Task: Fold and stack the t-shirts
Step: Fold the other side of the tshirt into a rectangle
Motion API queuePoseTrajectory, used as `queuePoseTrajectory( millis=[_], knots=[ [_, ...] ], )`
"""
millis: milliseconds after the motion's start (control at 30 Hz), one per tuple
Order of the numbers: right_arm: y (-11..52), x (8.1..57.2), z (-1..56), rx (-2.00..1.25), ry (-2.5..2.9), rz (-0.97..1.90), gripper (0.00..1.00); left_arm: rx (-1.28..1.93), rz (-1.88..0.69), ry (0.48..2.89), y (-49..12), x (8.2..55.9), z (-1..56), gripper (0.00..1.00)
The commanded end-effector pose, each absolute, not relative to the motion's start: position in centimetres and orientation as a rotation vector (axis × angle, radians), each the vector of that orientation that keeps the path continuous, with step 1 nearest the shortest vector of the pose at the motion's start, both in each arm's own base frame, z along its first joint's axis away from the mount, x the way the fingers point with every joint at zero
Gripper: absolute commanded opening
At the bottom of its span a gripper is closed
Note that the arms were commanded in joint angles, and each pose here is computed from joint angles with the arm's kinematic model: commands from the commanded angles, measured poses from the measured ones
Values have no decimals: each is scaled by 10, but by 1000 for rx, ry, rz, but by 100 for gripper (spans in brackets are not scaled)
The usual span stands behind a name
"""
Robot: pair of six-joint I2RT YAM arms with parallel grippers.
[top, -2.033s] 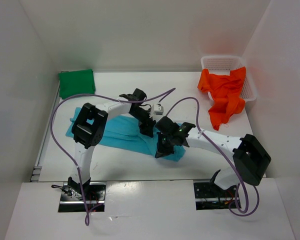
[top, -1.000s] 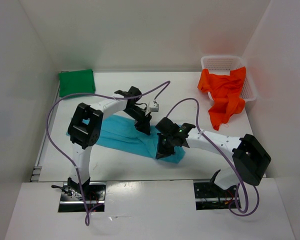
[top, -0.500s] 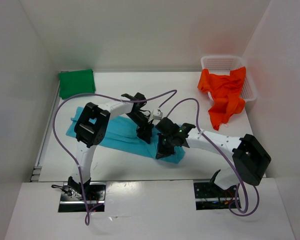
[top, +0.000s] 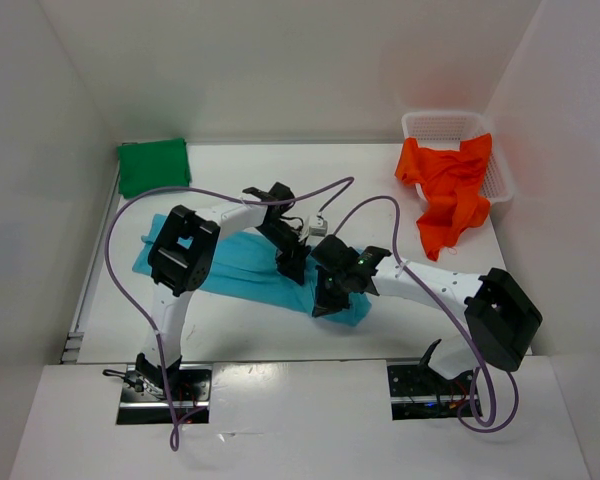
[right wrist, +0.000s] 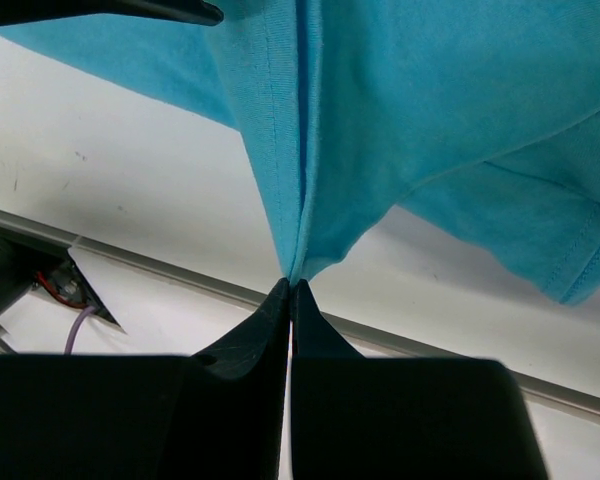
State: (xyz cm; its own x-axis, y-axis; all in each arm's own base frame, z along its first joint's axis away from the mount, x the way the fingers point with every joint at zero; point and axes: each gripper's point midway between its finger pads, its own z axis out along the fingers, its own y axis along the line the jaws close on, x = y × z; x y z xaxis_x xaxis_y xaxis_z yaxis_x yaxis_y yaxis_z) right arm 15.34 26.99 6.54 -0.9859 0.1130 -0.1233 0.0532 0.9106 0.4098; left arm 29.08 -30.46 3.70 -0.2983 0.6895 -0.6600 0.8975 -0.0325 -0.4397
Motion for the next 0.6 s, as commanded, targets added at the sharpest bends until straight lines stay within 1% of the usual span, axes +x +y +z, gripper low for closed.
queuePoseTrajectory(
  millis=[0,267,467,567],
  knots=[
    [266,167,67,180,2890,577,0,1698,-1147,1965,-306,304,40,77],
    [253,188,75,269,2841,526,0,1654,-1117,1989,-310,314,44,78],
    [256,192,76,255,2839,525,0,1643,-1074,2011,-308,319,45,80],
    [258,189,78,248,2842,559,0,1629,-1071,1974,-313,323,59,80]
  ],
)
